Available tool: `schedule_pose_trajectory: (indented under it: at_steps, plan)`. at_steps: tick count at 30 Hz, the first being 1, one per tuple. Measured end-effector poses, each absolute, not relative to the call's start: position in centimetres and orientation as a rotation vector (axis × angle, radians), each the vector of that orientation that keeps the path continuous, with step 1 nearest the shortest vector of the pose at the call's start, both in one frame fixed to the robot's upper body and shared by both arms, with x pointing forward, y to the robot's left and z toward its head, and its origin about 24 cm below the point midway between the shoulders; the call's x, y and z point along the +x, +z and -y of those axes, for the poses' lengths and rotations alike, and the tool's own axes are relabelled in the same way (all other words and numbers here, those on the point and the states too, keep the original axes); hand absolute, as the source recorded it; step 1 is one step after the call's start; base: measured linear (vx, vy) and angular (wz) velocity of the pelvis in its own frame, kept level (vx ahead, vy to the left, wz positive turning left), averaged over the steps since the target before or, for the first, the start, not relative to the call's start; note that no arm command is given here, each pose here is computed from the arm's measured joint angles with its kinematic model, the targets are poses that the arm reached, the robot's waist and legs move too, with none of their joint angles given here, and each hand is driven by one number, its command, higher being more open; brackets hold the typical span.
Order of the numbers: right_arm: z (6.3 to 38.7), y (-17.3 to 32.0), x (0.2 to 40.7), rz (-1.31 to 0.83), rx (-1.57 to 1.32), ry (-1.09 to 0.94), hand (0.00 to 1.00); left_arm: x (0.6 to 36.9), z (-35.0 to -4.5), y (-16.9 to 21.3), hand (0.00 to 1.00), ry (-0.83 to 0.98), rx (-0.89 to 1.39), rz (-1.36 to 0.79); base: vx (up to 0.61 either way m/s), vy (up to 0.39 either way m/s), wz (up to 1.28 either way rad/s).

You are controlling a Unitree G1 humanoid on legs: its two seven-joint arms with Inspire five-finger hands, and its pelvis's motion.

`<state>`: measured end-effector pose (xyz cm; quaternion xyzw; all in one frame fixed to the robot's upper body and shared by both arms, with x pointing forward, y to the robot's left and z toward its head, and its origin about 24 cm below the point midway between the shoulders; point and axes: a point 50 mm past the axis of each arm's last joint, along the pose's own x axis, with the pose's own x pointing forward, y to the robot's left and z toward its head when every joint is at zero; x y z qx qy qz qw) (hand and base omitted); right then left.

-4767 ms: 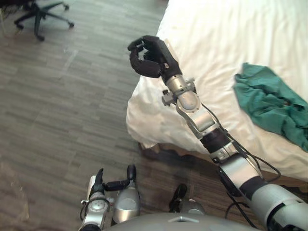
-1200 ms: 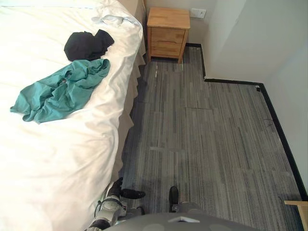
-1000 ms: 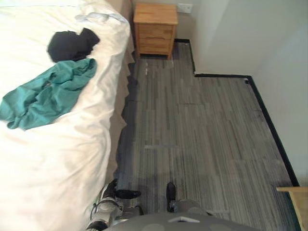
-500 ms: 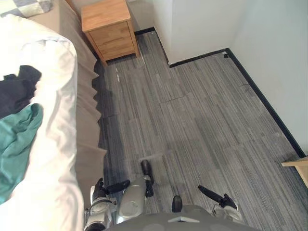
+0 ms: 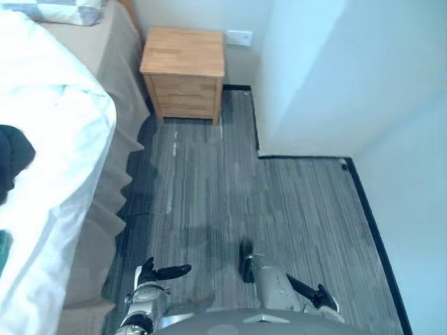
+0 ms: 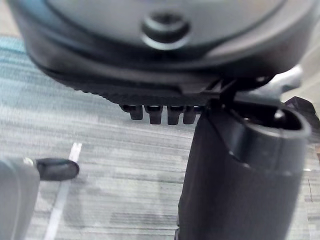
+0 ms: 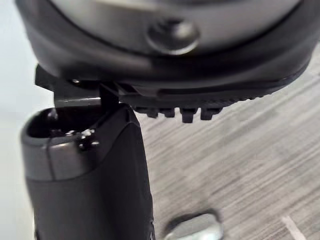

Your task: Tidy up the quilt and then pick up the clothes from the bed and put them into the laundry hamper

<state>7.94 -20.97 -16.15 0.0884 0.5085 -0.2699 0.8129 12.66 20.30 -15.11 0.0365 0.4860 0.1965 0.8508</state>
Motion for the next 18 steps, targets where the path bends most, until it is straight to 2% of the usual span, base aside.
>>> schedule_pose_trajectory:
  at_steps: [1,4,9,16,18]
  plan:
    - [21.8,-15.9,8.7,-1.071,0.181,-0.582,1.00,12.5,-19.0,-15.4,1.00,0.415,0.012,-1.043,0.61,-0.405,0.27]
    - [22.0,-15.8,8.8,-1.064,0.183,-0.593,1.00,11.2,-19.0,-15.8,1.00,0.514,-0.072,-1.068,0.53,-0.381,0.44]
    - [22.8,-15.8,7.5,-1.093,0.119,-0.585,1.00,11.3,-19.9,-15.3,1.00,0.644,-0.183,-1.014,0.50,-0.287,0.63]
    - [22.2,-16.3,6.7,-1.145,0.131,-0.573,1.00,12.2,-20.1,-15.0,1.00,0.587,-0.135,-0.975,0.43,-0.036,0.61]
    - [20.9,-16.5,7.2,-1.153,0.164,-0.552,1.00,12.0,-21.4,-14.8,1.00,0.599,-0.112,-0.972,0.51,0.062,0.78]
